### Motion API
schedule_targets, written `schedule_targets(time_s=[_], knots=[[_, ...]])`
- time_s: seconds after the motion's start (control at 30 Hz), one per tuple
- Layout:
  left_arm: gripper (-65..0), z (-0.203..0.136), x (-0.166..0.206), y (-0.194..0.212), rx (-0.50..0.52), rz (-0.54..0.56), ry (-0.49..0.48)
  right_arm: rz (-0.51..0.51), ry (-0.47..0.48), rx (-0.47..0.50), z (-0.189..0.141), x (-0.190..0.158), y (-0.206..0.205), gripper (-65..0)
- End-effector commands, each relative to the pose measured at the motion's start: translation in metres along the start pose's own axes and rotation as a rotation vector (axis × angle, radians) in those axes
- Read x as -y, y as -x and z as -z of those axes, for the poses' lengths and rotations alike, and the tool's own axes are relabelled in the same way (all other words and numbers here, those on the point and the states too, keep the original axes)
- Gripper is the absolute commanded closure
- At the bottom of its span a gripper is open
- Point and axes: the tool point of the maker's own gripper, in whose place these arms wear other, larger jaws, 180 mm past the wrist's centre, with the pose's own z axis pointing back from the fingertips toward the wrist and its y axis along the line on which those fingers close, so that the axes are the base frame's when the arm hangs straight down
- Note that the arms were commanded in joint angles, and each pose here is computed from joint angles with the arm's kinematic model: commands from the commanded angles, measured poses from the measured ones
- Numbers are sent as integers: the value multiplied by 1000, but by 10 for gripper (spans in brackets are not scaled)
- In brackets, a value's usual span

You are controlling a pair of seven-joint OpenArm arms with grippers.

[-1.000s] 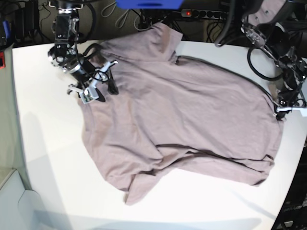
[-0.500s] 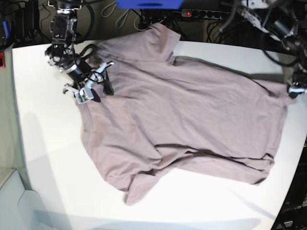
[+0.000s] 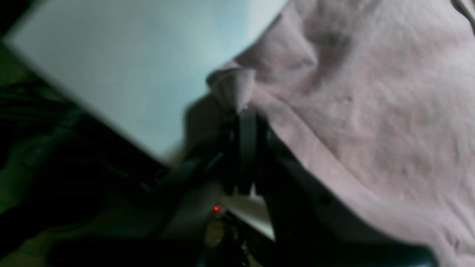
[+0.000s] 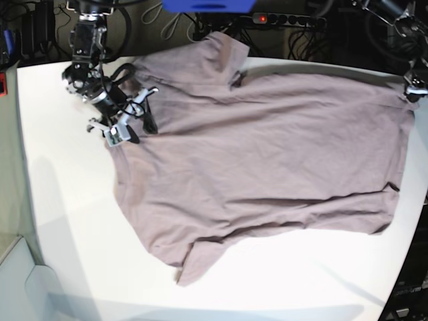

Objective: Layout the t-shirt on the table in an organized manner, then fold the t-shirt properly
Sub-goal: 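Pull the shirt with both grippers apart to stretch it flat, then drag the shirt edge with the right gripper along the table toward the hem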

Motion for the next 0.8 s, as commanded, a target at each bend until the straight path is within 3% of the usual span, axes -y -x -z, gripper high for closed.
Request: schedule_targets(time_s=[0.0, 0.2, 0.3, 0.43, 0.57, 0.77], knots=[[-22, -4, -5, -15, 40, 9, -2, -59, 38, -266, -9, 8, 56, -265], [-251, -5, -7, -14, 33, 7, -3, -64, 41, -260, -10, 8, 53, -265], [-325, -12, -14, -10, 27, 14, -12, -90, 61, -238, -19, 10, 44, -268], [-380, -28, -9, -27, 99, 24, 18, -147, 100, -178, -33, 14, 17, -269], [-408, -44, 11, -59, 216, 35, 87, -140, 108, -94, -40, 10, -10, -271], [-409, -38, 60, -96, 319, 30, 200, -184, 155, -97, -45, 22, -34, -271]])
